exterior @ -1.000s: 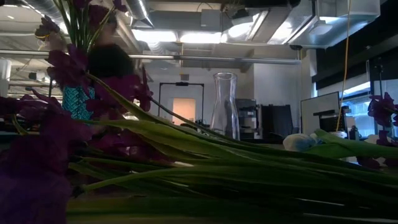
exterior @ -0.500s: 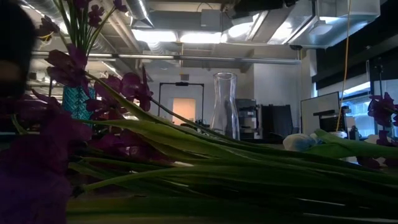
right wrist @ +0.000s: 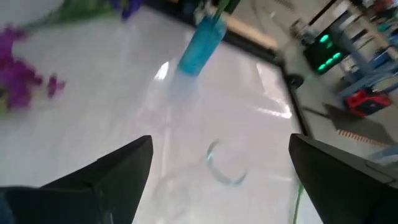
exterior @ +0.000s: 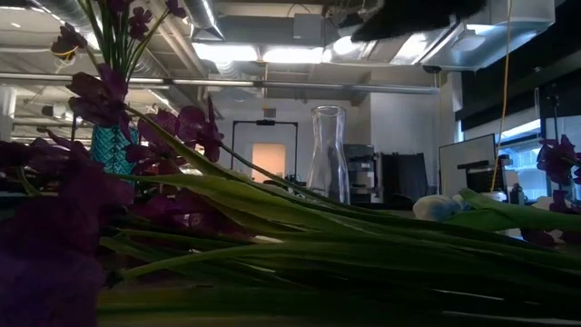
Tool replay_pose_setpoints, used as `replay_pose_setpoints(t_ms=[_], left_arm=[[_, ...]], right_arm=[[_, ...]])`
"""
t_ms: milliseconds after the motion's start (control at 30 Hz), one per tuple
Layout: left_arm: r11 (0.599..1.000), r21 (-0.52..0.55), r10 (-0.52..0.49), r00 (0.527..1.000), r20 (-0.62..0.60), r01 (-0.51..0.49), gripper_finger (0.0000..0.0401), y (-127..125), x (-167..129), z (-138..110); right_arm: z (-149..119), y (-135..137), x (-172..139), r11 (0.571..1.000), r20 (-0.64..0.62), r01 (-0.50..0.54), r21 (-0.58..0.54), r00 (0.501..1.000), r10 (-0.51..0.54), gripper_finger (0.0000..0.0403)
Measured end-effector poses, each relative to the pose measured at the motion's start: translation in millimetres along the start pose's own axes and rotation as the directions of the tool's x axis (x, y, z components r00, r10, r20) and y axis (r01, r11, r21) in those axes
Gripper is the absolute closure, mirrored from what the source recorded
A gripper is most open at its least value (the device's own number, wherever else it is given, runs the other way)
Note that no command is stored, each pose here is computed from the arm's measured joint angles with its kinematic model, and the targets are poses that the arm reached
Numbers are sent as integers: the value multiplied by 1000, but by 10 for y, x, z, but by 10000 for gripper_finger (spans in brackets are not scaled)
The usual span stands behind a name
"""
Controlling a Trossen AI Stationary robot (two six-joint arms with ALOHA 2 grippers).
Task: Sort flowers into vase by color
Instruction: Put the violet flowers into the blue flower vase
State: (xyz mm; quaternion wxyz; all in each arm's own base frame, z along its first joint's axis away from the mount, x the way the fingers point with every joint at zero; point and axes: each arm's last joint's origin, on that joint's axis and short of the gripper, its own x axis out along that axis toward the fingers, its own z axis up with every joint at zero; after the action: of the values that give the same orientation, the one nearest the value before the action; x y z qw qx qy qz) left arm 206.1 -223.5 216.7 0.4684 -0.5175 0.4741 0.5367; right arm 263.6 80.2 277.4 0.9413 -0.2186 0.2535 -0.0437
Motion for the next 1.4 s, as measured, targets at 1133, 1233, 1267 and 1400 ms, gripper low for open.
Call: replay_pose_setpoints(t_ms=[1133,1233,1267,1400], left_arm=[[996,-31,-77,976,204,85,189,-651,688,387],[994,-30,-94,970,226,103,189,-671,685,414],[992,-41,-109,964,244,123,189,-675,682,417],[979,-60,-170,946,277,194,189,-688,611,357]], right_arm=[[-180,608,-420,961,-165,-186,-203,974,154,40],[-187,607,-421,961,-171,-184,-208,974,149,40],[-187,607,-421,961,-171,-183,-208,974,149,40],[-187,604,-420,961,-170,-176,-213,975,141,40]])
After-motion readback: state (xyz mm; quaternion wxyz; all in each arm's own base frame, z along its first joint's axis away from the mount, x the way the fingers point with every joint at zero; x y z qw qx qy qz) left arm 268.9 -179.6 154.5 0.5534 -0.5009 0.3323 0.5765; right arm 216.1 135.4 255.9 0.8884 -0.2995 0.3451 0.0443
